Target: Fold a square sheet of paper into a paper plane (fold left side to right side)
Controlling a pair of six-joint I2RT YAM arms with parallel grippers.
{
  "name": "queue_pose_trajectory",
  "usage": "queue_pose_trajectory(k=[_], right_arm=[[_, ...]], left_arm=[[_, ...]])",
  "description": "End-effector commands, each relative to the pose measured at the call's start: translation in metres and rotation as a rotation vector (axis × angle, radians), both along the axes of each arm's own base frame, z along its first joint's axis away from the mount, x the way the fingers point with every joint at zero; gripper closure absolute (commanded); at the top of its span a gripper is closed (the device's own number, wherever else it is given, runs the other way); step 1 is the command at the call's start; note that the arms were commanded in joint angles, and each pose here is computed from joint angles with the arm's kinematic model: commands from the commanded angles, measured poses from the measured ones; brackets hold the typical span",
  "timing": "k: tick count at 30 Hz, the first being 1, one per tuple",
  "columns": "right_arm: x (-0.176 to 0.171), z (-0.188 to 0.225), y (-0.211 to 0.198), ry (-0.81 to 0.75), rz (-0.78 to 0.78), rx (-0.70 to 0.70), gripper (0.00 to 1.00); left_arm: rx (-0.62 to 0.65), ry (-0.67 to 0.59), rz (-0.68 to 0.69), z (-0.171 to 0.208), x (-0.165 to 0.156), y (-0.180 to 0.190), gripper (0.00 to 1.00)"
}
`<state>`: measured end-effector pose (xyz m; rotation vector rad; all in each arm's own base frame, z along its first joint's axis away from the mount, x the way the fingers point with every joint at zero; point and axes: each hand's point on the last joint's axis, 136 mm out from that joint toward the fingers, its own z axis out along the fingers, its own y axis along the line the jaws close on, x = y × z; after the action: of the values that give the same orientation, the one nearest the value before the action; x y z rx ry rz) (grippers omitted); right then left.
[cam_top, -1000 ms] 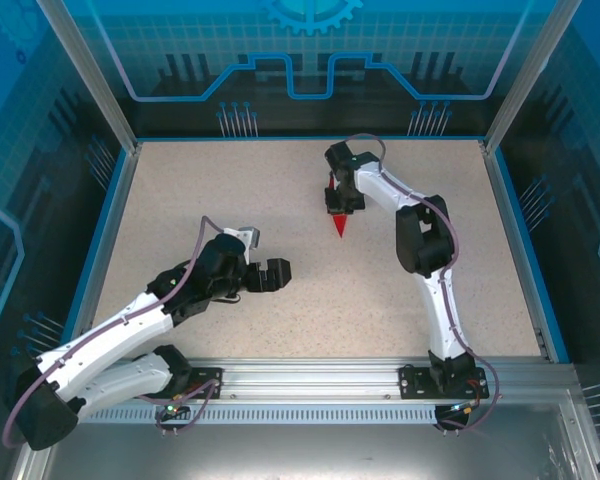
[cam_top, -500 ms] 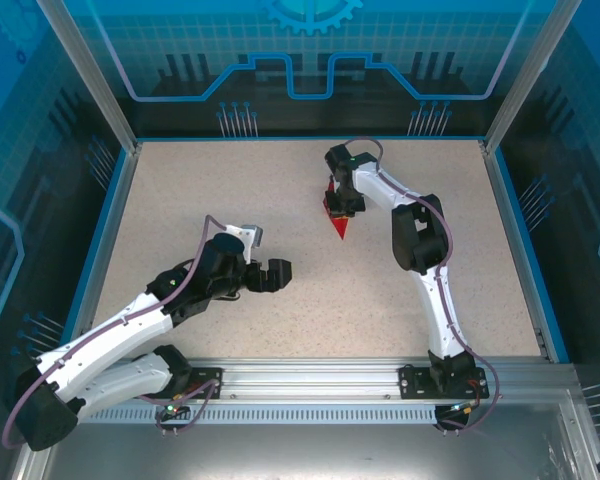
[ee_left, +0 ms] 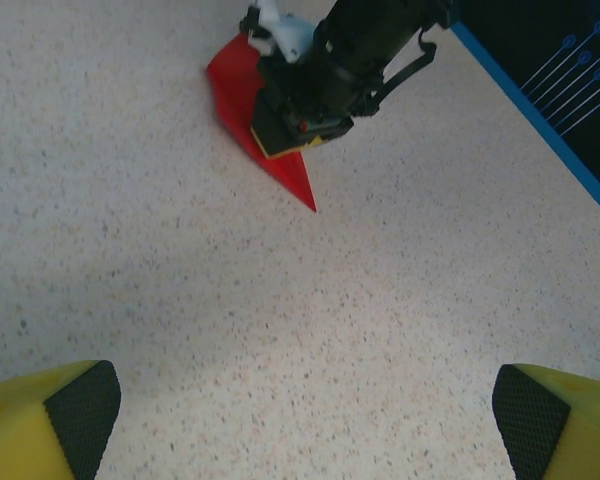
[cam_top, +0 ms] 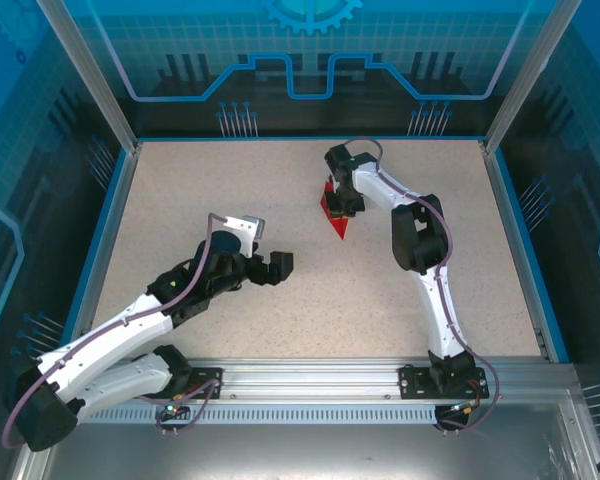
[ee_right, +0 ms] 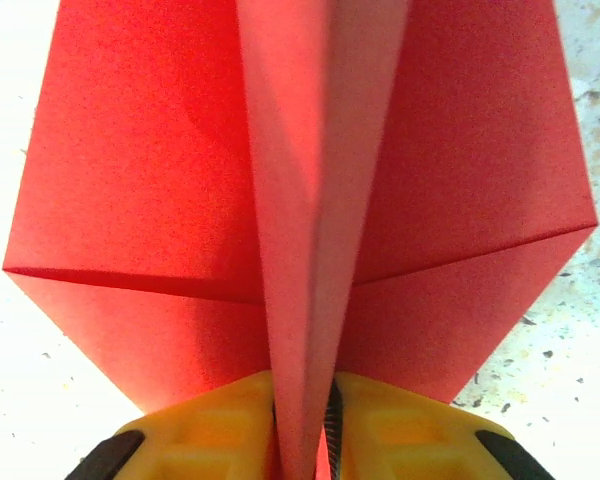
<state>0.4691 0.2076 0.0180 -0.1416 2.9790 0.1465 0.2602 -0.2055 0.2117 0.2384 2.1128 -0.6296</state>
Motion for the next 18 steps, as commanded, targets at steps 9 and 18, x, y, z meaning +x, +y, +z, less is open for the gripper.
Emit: queue_pose_trajectory(k=[9, 18], right_arm=[[-0.008, 0.006, 0.000, 0.032, 0.023, -0.015, 0.77], [-0.012, 0.021, 0.001, 0.015, 0.035, -0.024, 0.75]], left_arm=[[0.015, -0.101, 0.009, 0.013, 0.010, 0.002, 0.01], [0.030, -0.095, 0.030, 0.010, 0.011, 0.006, 0.01]])
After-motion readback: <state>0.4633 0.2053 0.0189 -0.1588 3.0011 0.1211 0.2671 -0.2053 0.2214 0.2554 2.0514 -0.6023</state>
